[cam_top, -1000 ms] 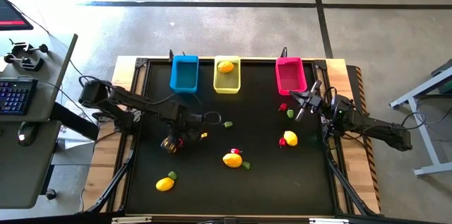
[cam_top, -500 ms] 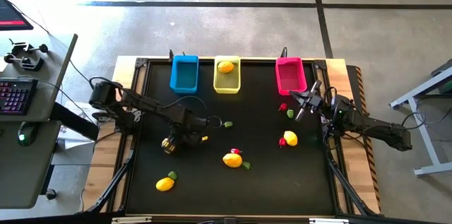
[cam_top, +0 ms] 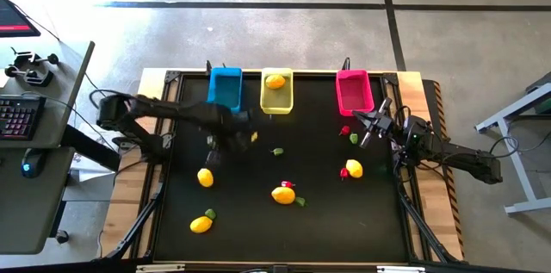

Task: Sort produce into baskets
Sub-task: Put the red bell pepper into the blue bin

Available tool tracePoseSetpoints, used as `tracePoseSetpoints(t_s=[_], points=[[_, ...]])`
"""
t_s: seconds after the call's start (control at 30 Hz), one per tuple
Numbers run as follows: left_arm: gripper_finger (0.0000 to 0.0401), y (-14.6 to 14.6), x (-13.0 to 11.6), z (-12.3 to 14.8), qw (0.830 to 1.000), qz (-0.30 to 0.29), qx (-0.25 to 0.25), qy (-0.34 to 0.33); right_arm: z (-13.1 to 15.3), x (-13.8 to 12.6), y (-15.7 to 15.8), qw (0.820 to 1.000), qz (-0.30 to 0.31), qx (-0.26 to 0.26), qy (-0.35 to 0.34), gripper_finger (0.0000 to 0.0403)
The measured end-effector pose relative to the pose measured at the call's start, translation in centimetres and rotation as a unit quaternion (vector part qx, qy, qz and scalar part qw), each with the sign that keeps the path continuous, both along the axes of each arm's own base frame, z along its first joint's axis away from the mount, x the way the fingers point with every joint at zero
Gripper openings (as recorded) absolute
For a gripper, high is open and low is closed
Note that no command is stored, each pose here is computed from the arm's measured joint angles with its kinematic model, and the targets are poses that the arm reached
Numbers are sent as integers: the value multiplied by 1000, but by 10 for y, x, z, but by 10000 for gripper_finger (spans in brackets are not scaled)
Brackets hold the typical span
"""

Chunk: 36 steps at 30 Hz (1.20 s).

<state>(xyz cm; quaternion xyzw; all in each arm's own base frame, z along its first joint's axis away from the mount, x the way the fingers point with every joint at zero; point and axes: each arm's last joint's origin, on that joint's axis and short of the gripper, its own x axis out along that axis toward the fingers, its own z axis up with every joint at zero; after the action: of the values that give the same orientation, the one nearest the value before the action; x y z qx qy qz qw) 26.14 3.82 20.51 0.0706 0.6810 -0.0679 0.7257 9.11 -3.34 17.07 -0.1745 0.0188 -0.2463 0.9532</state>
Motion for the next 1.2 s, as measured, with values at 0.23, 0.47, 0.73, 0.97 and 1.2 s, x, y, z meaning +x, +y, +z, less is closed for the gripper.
tracePoseSetpoints(t_s=[0.23,0.47,0.73,0.97,1.2], points=[[38,76,-20,32,981,174,54,-68,0,0,0,1000,0,0,0,0],[36,145,-46,31,939,309,115,-95,0,0,0,1000,0,0,0,0],[36,182,-51,15,925,336,133,-114,0,0,0,1000,0,0,0,0],[36,195,-46,-15,935,327,120,-71,0,0,0,1000,0,0,0,0],[62,203,-39,-32,935,322,134,-65,0,0,0,1000,0,0,0,0]])
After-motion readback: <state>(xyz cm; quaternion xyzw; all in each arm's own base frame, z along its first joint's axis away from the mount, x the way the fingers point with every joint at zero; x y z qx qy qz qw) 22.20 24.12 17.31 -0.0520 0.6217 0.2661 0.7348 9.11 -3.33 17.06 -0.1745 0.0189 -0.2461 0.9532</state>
